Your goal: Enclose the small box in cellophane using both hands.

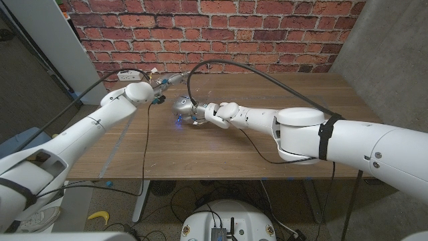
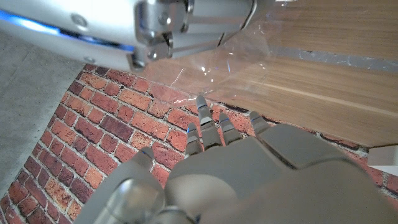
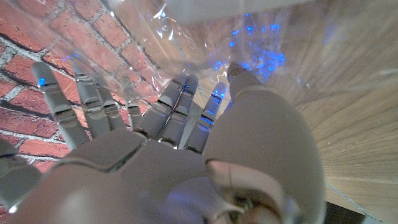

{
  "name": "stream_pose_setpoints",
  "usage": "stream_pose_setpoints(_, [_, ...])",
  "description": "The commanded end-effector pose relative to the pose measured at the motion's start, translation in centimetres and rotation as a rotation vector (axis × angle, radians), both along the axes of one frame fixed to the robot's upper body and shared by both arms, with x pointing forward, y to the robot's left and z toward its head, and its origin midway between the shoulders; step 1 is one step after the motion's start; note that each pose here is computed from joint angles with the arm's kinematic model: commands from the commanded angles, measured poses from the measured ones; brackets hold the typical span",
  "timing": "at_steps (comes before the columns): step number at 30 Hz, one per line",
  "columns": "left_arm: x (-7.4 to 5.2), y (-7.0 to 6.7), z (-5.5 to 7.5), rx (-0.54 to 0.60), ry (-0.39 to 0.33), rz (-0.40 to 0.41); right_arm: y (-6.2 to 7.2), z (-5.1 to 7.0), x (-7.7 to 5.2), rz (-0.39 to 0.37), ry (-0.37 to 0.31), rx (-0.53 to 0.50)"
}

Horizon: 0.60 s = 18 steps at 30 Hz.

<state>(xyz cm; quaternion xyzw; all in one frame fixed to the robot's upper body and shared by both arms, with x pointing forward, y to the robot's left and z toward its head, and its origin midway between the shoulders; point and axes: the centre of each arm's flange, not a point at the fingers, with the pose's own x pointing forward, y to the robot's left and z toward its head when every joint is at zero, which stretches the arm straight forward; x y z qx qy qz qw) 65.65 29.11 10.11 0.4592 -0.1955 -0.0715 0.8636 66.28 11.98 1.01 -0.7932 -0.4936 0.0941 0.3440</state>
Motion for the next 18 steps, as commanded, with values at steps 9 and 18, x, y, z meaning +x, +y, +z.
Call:
stream_pose_setpoints(9, [2.2,0.1,-2.3,0.009,0.13,0.004,-1.0,1.6,0.5,-0.008,-0.011,0.027])
stream_pose_setpoints(18, [2.4,0.0,-2.8,0.009,0.137,0.009,-2.4,2.5,0.3,0.068,0.034,0.059])
